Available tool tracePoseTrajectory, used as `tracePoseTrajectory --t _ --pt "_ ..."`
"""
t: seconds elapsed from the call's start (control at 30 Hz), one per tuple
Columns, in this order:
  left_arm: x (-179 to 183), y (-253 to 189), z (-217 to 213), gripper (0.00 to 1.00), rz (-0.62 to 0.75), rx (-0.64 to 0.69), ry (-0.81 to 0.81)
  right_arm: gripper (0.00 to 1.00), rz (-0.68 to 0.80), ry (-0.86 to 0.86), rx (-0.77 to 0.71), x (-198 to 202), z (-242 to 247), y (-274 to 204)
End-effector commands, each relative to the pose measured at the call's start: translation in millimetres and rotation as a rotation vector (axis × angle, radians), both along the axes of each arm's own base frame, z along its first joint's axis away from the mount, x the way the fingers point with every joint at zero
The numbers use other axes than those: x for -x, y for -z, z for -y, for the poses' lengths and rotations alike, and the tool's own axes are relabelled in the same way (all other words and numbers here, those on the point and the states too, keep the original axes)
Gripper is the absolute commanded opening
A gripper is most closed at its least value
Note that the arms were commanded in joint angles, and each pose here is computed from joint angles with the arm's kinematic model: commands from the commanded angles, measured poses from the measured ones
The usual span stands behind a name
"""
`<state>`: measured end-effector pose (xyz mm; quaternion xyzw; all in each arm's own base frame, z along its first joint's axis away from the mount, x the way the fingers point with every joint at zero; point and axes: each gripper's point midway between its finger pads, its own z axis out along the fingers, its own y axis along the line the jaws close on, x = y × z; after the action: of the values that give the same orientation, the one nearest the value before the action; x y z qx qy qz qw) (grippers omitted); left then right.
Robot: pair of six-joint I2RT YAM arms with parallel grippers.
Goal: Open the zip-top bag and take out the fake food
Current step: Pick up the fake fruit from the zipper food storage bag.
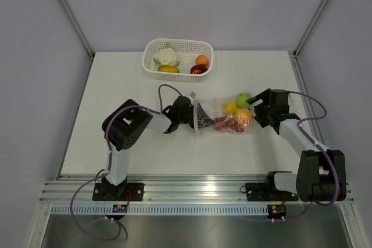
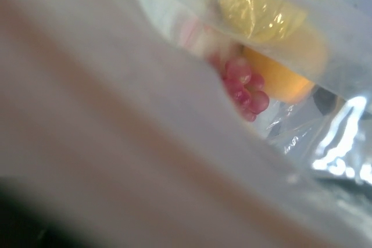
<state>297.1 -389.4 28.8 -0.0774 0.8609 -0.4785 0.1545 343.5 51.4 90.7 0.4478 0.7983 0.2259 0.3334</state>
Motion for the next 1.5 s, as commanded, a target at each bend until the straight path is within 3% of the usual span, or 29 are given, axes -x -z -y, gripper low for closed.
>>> tracePoseTrajectory --t 0.0,0.17,0.77,1.0,1.2,1.23,1.27,1.33,1.47 --pt "-10 -18 9 0.34 0.052 0.032 -0.007 0.95 0.060 -0.011 -0.032 -7 -5 -15" --pt "-13 -22 11 0.30 0.059 0.045 -0.013 0.95 0.062 -0.015 -0.032 -7 -6 -15" --pt "-23 -30 13 0.02 0.083 0.061 -0.028 0.94 0.068 -0.022 -0.041 -7 -7 -15" --pt "-21 -35 12 0.00 0.085 0.074 -0.016 0.92 0.064 -0.020 -0.034 -8 -6 -14" --pt "-23 -47 4 0.00 0.104 0.086 -0.027 0.46 0.057 -0.002 -0.014 -8 -2 -12" --pt "-24 -49 3 0.00 0.107 0.092 -0.028 0.29 0.057 0.001 -0.011 -9 -1 -12" --pt "-24 -49 0 0.00 0.103 0.093 -0.033 0.23 0.051 0.008 -0.005 -8 1 -12" --pt "-25 -52 -2 0.00 0.107 0.104 -0.031 0.15 0.044 0.019 -0.001 -7 3 -10" --pt "-28 -56 -11 0.00 0.107 0.117 -0.045 0.11 0.030 0.040 0.016 -7 7 -9"
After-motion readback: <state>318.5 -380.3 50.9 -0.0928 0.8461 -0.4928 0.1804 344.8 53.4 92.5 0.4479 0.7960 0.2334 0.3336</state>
